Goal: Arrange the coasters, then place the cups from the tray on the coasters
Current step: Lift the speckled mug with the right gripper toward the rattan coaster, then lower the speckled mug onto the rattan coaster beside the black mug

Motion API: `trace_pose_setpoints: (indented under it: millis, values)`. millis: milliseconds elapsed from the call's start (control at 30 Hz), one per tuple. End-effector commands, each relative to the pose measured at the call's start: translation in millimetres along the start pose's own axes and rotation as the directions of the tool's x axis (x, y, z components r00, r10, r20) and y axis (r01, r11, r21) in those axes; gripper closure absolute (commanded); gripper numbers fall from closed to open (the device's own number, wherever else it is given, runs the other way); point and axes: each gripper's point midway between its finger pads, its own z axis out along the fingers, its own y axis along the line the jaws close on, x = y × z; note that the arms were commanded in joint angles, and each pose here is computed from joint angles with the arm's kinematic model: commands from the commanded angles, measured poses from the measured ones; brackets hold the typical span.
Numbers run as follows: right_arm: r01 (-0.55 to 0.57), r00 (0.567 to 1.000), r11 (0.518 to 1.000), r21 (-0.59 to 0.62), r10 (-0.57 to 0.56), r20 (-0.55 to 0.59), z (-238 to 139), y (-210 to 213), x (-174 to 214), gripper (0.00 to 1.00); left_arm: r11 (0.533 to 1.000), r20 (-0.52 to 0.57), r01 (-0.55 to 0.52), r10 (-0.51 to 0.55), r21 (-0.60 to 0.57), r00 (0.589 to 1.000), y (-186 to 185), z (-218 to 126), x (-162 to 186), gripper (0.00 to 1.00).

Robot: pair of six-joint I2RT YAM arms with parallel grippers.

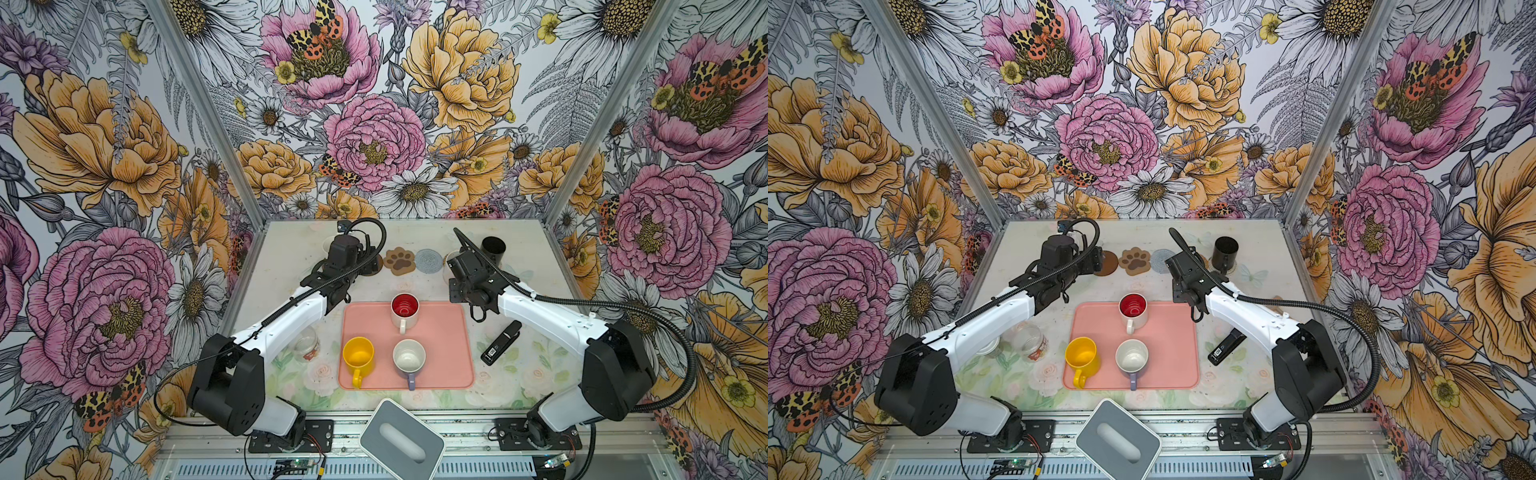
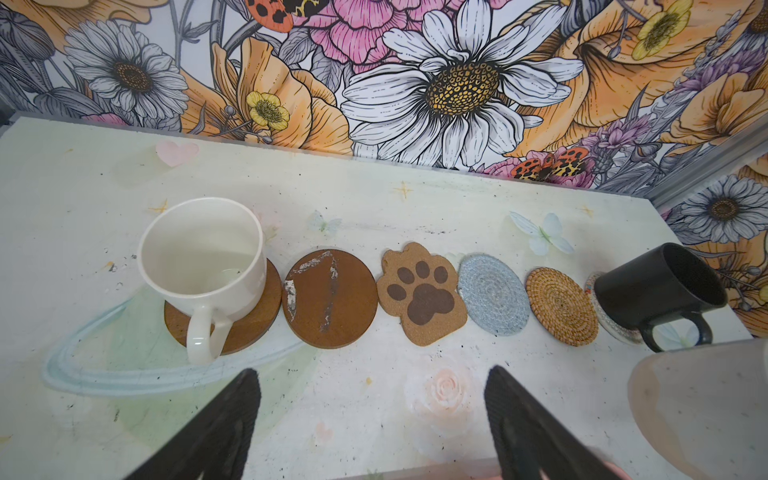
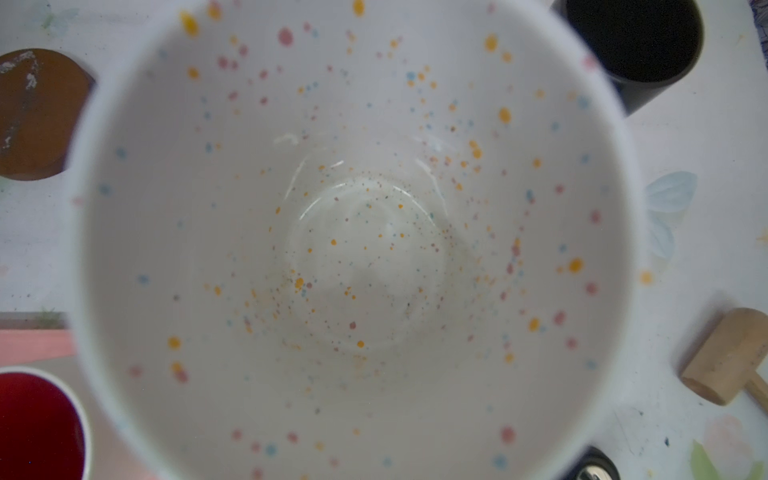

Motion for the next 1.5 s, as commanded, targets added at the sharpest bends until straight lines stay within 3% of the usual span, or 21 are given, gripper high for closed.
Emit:
trace_pose_setpoints:
  millis: [0, 667, 1467]
  values:
    - [-0.026, 0.987, 0.998, -0.053, 0.034, 0.154, -5.5, 9.0, -58.6, 1.00, 1.000, 0.023, 0.026, -0.026, 0.016, 0.999, 2.1, -5.2, -6.6, 0.14]
    - [-0.036, 0.992, 0.999, -0.034, 0.040, 0.119, 68.8, -18.5, -112.2, 1.00, 0.999, -0.008, 0.038, -0.038, 0.023, 0.999, 4.0, 7.5, -2.9, 0.14]
    - [-0.048, 0.997, 0.999, 0.013, 0.047, 0.060, 109.3, -36.4, -104.9, 1.00, 0.999, -0.039, 0.042, -0.040, 0.028, 0.998, 0.1, 19.3, 2.4, 0.14]
